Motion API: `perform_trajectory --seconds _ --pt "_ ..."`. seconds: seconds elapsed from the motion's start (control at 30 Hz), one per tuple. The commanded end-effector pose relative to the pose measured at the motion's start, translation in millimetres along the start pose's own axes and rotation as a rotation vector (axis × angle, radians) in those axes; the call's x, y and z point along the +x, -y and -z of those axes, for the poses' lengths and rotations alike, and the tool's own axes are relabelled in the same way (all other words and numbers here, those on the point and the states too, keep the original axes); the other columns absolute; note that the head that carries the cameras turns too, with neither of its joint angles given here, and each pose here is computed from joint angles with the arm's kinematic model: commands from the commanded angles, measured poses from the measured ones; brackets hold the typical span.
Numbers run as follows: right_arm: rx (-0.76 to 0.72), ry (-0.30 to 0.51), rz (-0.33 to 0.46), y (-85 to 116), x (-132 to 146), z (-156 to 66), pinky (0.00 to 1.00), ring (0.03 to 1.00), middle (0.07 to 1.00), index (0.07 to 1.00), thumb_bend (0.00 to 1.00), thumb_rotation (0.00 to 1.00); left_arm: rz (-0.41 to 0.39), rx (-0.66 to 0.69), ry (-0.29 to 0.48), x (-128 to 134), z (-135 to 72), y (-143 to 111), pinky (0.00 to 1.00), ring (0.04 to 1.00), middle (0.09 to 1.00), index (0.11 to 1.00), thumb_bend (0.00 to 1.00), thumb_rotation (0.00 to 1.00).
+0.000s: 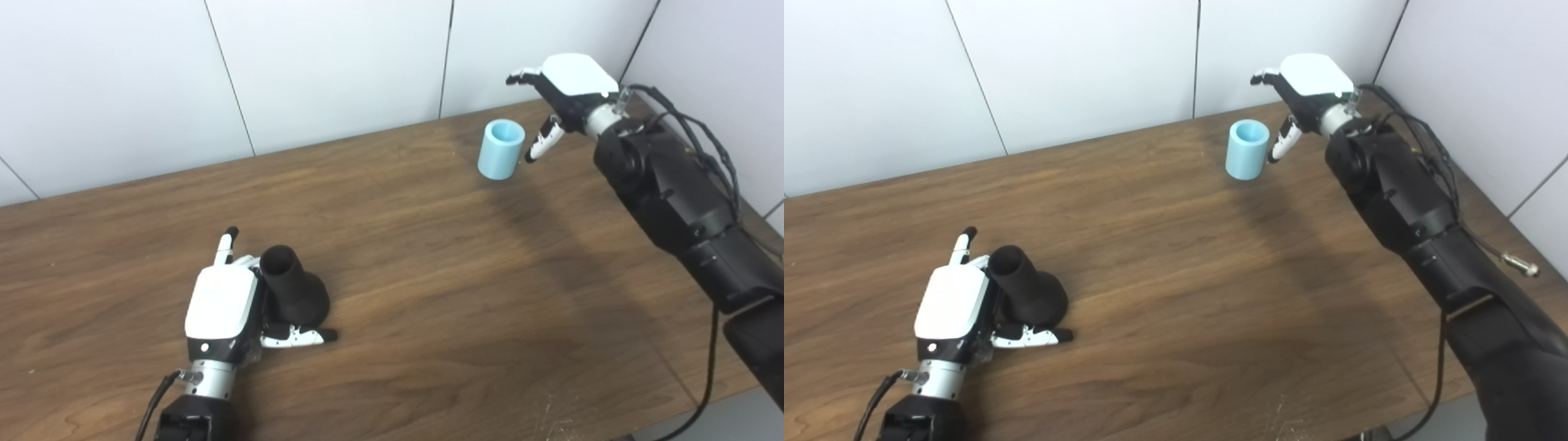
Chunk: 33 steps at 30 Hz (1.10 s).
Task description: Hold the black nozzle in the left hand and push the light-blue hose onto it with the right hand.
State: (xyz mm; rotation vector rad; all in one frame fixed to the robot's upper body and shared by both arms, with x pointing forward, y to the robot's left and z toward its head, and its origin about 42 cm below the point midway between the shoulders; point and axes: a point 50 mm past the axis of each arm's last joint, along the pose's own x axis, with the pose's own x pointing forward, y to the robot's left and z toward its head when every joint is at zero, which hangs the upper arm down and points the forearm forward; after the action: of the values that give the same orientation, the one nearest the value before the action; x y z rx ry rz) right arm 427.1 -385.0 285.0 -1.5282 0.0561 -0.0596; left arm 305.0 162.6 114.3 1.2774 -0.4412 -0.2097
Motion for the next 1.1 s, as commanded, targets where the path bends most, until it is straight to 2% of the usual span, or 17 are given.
perform_trajectory --seconds 0.0,0.13,0.37,0.43,0.57,0.67,0.7,0.73,0.8,0.83,0.87,0.93,1.0,1.07 --pt "-0.046 -0.006 0.087 40 4 4 0.77 0.887 0.872 0.848 1.00 0.07 0.241 0.016 -0.110 -66 21 54 1.00 0.573 0.453 0.497 0.53 0.00" --pt "-0.057 0.005 0.078 50 5 1 0.79 0.903 0.881 0.861 1.00 0.07 0.241 0.008 -0.112 -66 20 54 1.00 0.570 0.446 0.499 0.53 0.00" --pt "-0.018 0.032 0.001 71 3 -8 0.88 0.932 0.895 0.880 1.00 0.04 0.234 -0.001 -0.114 -66 20 54 1.00 0.570 0.448 0.499 0.53 0.00" --pt "-0.027 0.026 -0.018 73 5 -10 0.87 0.913 0.882 0.874 1.00 0.06 0.238 0.000 -0.114 -66 19 55 1.00 0.574 0.450 0.499 0.53 0.00" --pt "-0.025 0.025 -0.057 68 11 -15 0.77 0.892 0.876 0.837 1.00 0.09 0.241 0.001 -0.117 -65 18 54 1.00 0.579 0.459 0.497 0.53 0.00" --pt "0.016 0.046 -0.059 60 17 -13 0.69 0.801 0.804 0.794 1.00 0.04 0.233 -0.005 -0.117 -65 18 54 0.99 0.575 0.458 0.497 0.53 0.00" --pt "0.021 0.051 -0.061 57 19 -13 0.64 0.759 0.777 0.788 1.00 0.03 0.231 -0.006 -0.116 -65 18 55 0.99 0.572 0.455 0.498 0.53 0.00" --pt "0.027 0.056 -0.061 53 21 -13 0.52 0.660 0.721 0.781 1.00 0.04 0.231 -0.007 -0.116 -65 19 55 0.99 0.573 0.455 0.498 0.53 0.00" --pt "0.042 0.061 -0.058 47 23 -14 0.37 0.515 0.617 0.764 1.00 0.04 0.235 -0.006 -0.115 -65 18 55 0.99 0.578 0.459 0.498 0.53 0.00" --pt "0.052 0.056 -0.064 45 24 -14 0.31 0.456 0.584 0.758 1.00 0.04 0.235 -0.007 -0.113 -65 18 55 0.99 0.574 0.460 0.497 0.53 0.00" --pt "0.060 0.050 -0.070 43 23 -15 0.30 0.455 0.589 0.761 0.98 0.04 0.234 -0.008 -0.113 -65 18 55 0.99 0.573 0.460 0.498 0.53 0.00" --pt "0.062 0.038 -0.090 38 25 -15 0.41 0.561 0.654 0.763 0.97 0.04 0.232 -0.008 -0.112 -66 18 55 0.99 0.570 0.455 0.499 0.53 0.00" --pt "0.054 0.027 -0.108 34 27 -14 0.62 0.725 0.773 0.770 0.96 0.05 0.231 -0.006 -0.110 -65 17 54 0.98 0.567 0.449 0.500 0.52 0.00" --pt "0.051 0.022 -0.119 30 29 -14 0.65 0.752 0.796 0.768 0.96 0.05 0.232 -0.003 -0.109 -65 17 54 0.98 0.569 0.449 0.500 0.52 0.00"
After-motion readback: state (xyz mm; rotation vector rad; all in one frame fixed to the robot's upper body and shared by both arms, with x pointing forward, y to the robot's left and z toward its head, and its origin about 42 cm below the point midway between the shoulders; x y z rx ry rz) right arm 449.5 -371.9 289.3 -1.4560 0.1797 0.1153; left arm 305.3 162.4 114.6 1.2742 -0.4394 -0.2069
